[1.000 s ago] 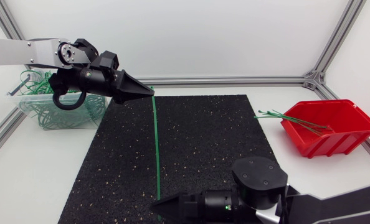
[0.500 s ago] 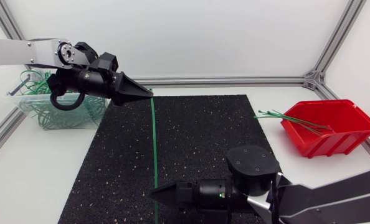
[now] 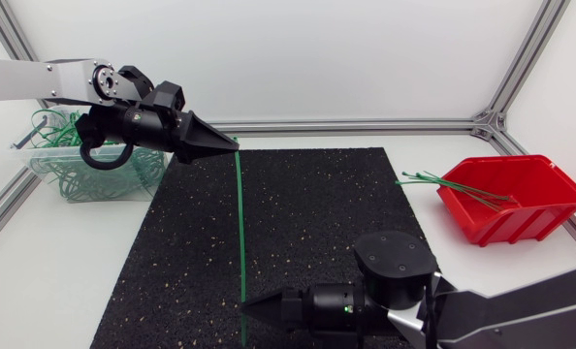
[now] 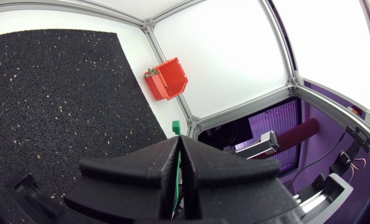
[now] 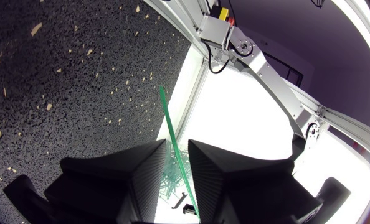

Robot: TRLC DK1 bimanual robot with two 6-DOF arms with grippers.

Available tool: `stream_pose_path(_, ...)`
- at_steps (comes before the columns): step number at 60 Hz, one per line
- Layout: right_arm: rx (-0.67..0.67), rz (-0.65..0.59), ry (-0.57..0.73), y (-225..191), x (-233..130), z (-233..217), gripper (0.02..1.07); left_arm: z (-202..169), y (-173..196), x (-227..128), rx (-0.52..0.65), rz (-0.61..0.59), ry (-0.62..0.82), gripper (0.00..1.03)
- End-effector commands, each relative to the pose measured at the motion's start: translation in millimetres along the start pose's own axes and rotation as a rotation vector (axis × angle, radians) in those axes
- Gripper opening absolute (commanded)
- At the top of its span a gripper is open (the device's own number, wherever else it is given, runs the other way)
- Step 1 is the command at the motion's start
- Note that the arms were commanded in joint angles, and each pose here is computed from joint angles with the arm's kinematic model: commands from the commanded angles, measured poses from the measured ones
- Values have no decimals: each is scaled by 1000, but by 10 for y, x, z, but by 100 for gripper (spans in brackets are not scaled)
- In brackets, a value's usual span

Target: Take a green cable tie from the red box, thread the tail through the head to close it, then place it in the transparent bin on the left.

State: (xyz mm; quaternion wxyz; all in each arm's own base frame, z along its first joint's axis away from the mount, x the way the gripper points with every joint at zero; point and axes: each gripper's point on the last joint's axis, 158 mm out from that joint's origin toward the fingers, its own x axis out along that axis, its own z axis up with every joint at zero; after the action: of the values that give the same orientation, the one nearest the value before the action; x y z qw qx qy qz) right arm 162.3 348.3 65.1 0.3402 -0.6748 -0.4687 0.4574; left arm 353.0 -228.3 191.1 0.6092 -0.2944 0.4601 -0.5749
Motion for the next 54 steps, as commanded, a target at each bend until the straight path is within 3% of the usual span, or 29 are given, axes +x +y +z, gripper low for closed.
stream_pose_path(1, -29, -5, -7, -2, -31, 65, 29, 52, 5, 10, 13, -15, 0, 4)
stream_pose_path(54, -32, -2, -1, -3, 77, 5, 26, 20, 22, 58, 9, -22, 16, 3)
